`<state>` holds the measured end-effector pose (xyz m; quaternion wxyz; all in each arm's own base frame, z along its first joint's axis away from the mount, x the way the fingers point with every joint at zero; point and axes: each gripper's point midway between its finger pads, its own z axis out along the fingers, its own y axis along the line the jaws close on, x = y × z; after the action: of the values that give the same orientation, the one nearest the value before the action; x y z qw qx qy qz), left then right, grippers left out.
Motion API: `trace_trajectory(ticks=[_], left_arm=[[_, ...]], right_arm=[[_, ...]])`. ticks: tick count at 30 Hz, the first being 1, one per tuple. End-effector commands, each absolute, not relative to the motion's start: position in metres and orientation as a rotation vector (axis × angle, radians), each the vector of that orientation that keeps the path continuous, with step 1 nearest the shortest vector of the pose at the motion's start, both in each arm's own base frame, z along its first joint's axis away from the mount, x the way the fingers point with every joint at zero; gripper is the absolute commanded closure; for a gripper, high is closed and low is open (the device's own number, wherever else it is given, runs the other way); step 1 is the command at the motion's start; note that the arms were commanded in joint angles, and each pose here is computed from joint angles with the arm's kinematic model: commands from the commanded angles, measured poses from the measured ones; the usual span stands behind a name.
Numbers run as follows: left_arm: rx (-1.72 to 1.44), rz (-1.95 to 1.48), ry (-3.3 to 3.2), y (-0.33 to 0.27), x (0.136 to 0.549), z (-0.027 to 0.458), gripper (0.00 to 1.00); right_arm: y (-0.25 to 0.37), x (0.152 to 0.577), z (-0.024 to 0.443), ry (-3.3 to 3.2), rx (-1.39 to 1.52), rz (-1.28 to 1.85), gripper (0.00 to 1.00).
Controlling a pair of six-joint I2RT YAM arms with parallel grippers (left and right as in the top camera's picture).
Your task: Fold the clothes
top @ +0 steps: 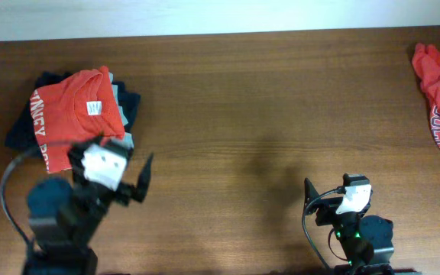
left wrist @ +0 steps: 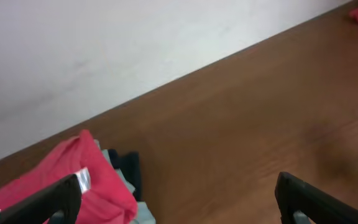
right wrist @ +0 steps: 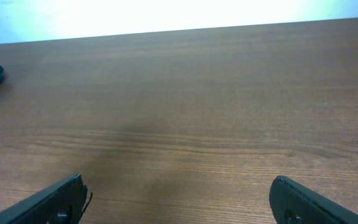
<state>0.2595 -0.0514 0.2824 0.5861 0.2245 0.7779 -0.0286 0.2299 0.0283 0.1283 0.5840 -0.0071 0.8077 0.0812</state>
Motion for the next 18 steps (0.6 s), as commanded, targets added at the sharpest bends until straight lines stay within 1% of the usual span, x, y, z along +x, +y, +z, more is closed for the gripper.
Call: trace_trajectory(ticks=[1,6,11,18], left_arm=[[0.529,-0.012,1.791,-0.047,0.245,0.25,0.01],[0.479,0.067,1.725,-0.036,0.233,0.22,0.01],[0.472,0.071,1.715,-0.035,0.227,0.184,0.01],[0.457,0.098,1.657,-0.033,0.233,0.165,0.01]], right_arm=[[0.027,0.23,0.127,1.884,-0.01,0.185,0.02],[0.027,0.23,0.127,1.884,-0.01,0.185,0.01],[0.027,0.23,0.127,1.884,-0.01,0.185,0.01],[0.027,0.23,0.127,1.884,-0.01,0.185,0.01]])
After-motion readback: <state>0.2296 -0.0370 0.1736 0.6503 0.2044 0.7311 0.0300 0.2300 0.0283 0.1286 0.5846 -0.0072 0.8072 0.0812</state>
